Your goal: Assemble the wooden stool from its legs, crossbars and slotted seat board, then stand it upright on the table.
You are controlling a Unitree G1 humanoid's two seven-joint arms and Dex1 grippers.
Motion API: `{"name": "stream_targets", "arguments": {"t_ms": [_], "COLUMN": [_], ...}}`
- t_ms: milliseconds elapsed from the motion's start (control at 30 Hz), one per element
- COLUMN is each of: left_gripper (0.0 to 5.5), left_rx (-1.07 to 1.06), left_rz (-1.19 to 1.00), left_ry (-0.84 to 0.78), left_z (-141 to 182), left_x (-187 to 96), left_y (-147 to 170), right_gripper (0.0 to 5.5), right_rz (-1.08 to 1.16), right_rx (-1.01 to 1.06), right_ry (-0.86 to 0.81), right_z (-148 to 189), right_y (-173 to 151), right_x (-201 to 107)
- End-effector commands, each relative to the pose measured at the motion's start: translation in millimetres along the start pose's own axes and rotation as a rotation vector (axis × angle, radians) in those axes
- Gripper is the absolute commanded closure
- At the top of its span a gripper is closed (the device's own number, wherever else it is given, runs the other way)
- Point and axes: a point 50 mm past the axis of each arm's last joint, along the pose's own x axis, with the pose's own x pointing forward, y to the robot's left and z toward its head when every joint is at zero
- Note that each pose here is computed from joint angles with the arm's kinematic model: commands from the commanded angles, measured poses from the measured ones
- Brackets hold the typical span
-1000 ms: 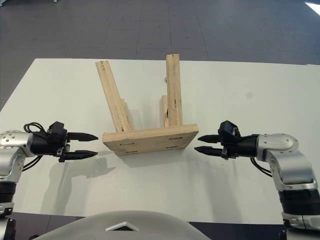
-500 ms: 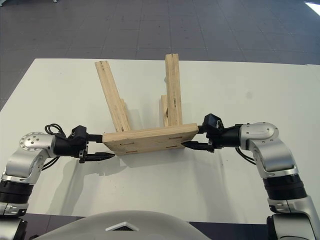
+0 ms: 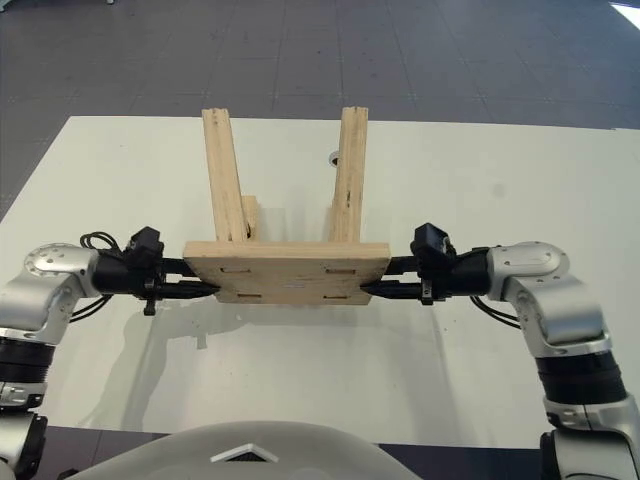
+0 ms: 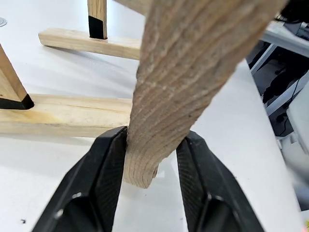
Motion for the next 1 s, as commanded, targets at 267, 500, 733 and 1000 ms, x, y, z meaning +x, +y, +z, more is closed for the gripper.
{"name": "stream_targets", "arguments": {"t_ms": [267,500,733,1000], "left_gripper": [4.05,4.05,4.43,5.4], "left_rx": [-0.484,-0.868,-1.298,-1.27], "left_rz": [-0.156,0.143,0.51,0.669], "left_ry": [-0.69,-1.079,-1.124,-1.076], "left_z": [170,207,200,195], "left_x": [-8,29,78,82], "left_y": [20,68,118,125], "right_gripper": [4.18,4.18,4.2,3.08], "right_rz": [-0.186,-0.418,-0.68,-0.749], "right_rx": [0.487,0.955,1.235,1.22], "right_ry": [-0.993,-1.344,-1.311,-1.135], "right_z": [157,182,149,127], "right_y": [-40,-109,-157,-165], "right_x": [-16,1,22,35]}}
